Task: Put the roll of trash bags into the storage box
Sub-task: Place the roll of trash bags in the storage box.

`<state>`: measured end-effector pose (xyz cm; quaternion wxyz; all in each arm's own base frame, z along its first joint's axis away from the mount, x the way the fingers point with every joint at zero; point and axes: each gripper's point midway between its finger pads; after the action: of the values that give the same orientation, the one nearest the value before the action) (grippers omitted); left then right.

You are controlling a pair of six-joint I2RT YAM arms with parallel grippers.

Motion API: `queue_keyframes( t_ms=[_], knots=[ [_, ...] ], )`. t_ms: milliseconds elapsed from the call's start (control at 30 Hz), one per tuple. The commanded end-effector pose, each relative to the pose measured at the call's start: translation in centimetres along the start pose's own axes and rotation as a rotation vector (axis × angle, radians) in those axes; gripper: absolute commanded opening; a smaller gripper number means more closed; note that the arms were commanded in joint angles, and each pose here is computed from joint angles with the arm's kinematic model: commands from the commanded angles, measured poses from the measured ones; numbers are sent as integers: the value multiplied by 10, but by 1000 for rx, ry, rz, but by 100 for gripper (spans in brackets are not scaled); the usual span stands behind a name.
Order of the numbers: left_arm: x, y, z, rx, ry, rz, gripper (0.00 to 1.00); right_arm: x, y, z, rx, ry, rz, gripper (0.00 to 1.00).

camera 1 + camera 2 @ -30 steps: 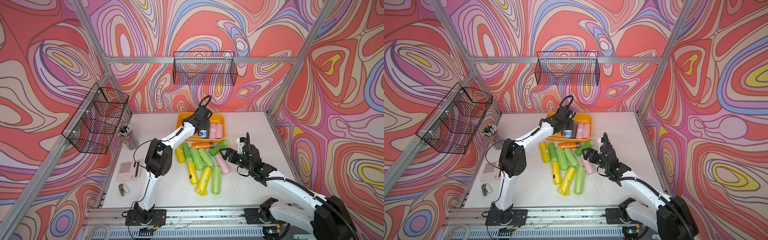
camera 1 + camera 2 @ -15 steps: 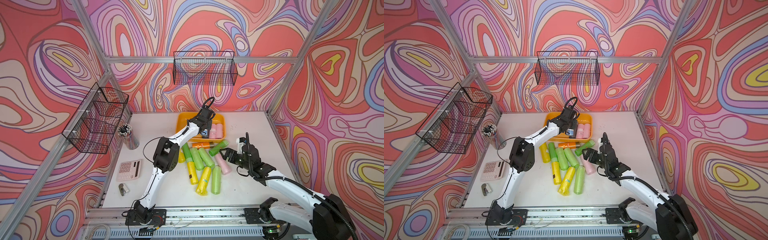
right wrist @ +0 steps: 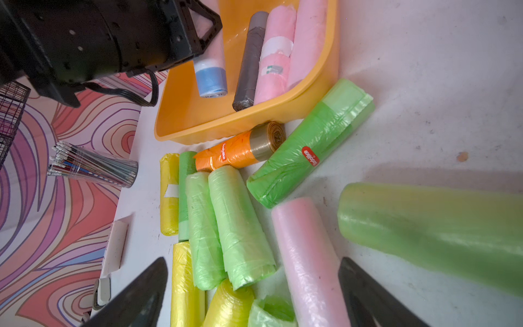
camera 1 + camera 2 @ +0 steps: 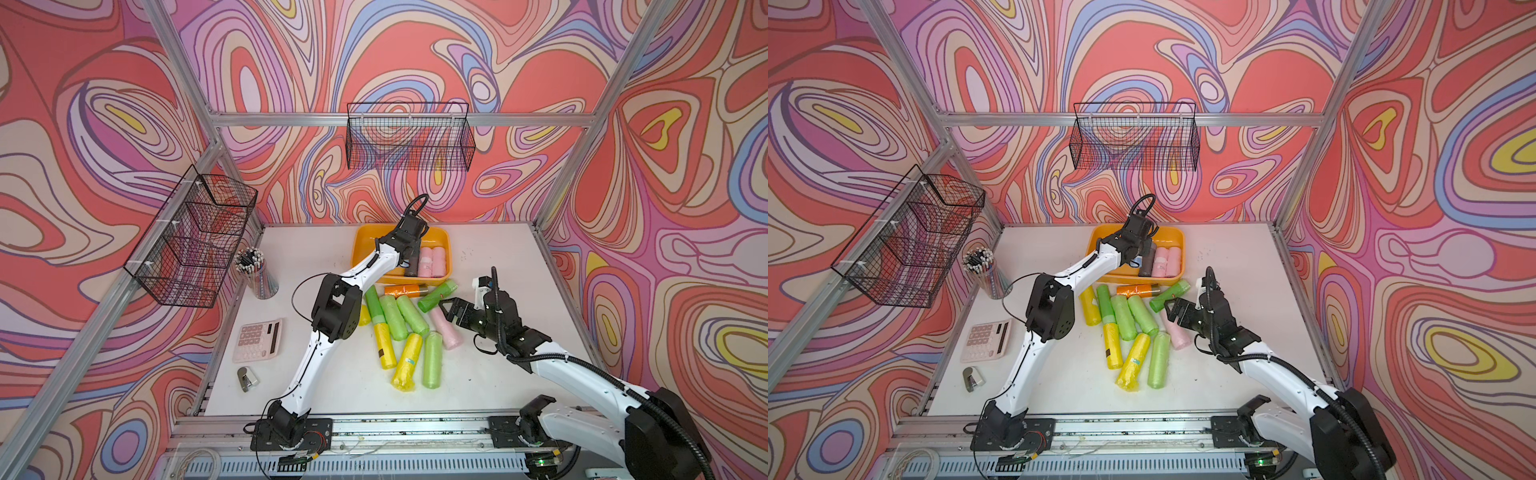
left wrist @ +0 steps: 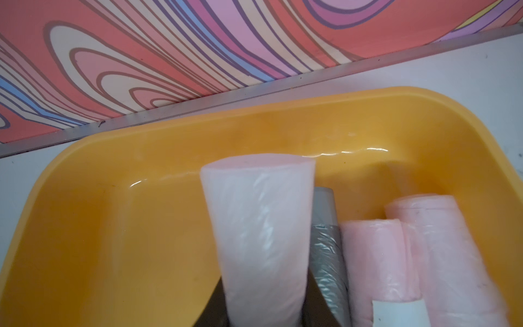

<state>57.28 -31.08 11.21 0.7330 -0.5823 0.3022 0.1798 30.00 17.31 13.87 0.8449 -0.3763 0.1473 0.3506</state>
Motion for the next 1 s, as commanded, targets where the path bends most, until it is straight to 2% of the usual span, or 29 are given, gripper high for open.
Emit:
queue_keyframes(
  t_ms=[0,167,233,300,367,500,600,833,967],
  knots=[
    [5,9,0,-6,-3,37,0,1,-1,-3,-14,13,-7,96],
    [6,20,-4,-20,21,72,0,5,0,-6,-13,24,1,96],
    [4,23,-6,-32,32,85,3,7,1,-7,-11,30,9,96],
    [0,25,-9,-40,61,98,18,8,2,-8,-10,38,19,96],
    [-4,27,-10,-47,75,99,29,9,3,-9,-8,49,31,96],
    [-22,17,-3,-52,75,63,57,6,2,-8,-12,61,30,96],
    [-39,7,1,-46,86,25,70,4,0,-9,-9,68,25,96],
    [-89,-22,12,-42,109,-71,90,-2,-5,-7,-18,102,33,96],
    [-130,-34,24,-76,127,-144,96,-13,-11,-16,-59,204,41,96]
  ],
)
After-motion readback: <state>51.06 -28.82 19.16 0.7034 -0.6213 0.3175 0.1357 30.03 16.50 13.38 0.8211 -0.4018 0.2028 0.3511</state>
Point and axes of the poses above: each gripper's point midway between its finger pads, its own x axis out along the fingers, its own z axis along the line the jaws close on, y = z × x, and after that the axes turned 6 degrees about x, right-handed
